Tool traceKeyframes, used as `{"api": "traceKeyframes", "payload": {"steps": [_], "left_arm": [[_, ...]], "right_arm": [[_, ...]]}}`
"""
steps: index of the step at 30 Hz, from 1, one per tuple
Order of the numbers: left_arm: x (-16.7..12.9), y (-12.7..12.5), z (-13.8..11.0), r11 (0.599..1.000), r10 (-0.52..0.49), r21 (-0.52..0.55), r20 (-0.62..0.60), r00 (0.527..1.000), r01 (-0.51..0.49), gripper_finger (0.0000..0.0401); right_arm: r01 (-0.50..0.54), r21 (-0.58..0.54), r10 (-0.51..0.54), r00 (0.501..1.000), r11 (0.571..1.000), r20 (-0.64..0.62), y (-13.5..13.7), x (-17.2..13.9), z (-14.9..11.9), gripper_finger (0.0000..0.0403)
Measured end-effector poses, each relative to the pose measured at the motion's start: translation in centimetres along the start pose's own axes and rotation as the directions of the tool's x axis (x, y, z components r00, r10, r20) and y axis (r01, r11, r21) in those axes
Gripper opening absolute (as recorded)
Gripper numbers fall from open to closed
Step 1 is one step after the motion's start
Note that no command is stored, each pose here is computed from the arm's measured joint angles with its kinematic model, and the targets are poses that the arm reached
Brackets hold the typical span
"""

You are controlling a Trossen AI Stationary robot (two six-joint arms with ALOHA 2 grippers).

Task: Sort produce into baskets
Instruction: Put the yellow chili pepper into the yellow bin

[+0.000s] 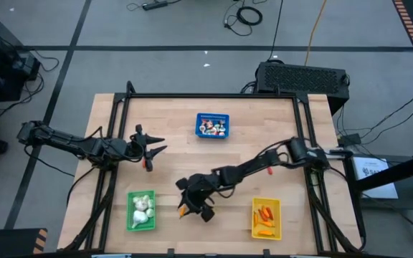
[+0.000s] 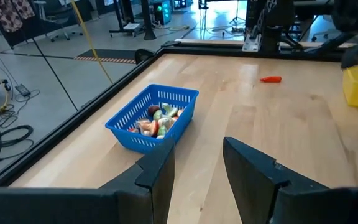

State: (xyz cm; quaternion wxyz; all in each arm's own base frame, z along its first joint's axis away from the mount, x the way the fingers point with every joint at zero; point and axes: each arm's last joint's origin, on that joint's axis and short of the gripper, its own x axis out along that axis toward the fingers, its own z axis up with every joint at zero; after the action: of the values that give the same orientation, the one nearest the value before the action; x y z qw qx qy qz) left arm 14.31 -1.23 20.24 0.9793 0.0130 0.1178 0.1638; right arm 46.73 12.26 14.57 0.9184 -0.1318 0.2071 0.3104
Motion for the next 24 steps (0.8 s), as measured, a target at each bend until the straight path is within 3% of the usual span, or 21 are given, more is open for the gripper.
{"api": "traceKeyframes", "payload": {"steps": [5, 11, 17, 24], "left_arm": [[0.0, 0.0, -0.1, 1.000, -0.002, 0.006, -0.012, 1.000, 0.002, 0.0145], [0.0, 0.0, -0.1, 1.000, -0.004, 0.003, -0.007, 1.000, 0.004, 0.0145], [0.0, 0.0, -0.1, 1.000, -0.006, 0.004, -0.009, 1.000, 0.006, 0.0145], [0.0, 0.0, -0.1, 1.000, -0.007, 0.023, -0.010, 1.000, 0.007, 0.0145]], "right_arm": [[-0.114, 0.012, 0.114, 0.992, 0.993, -0.060, -1.2, 2.1, -0.3, 0.0148], [-0.141, -0.079, 0.134, 0.987, 0.987, -0.093, -2.4, 4.3, -0.5, 0.0148], [-0.256, -0.003, 0.251, 0.950, 0.967, -0.183, -2.8, 5.4, -1.8, 0.0148], [-0.241, -0.012, 0.232, 0.944, 0.970, -0.233, -2.9, 5.5, -2.3, 0.0142]]}}
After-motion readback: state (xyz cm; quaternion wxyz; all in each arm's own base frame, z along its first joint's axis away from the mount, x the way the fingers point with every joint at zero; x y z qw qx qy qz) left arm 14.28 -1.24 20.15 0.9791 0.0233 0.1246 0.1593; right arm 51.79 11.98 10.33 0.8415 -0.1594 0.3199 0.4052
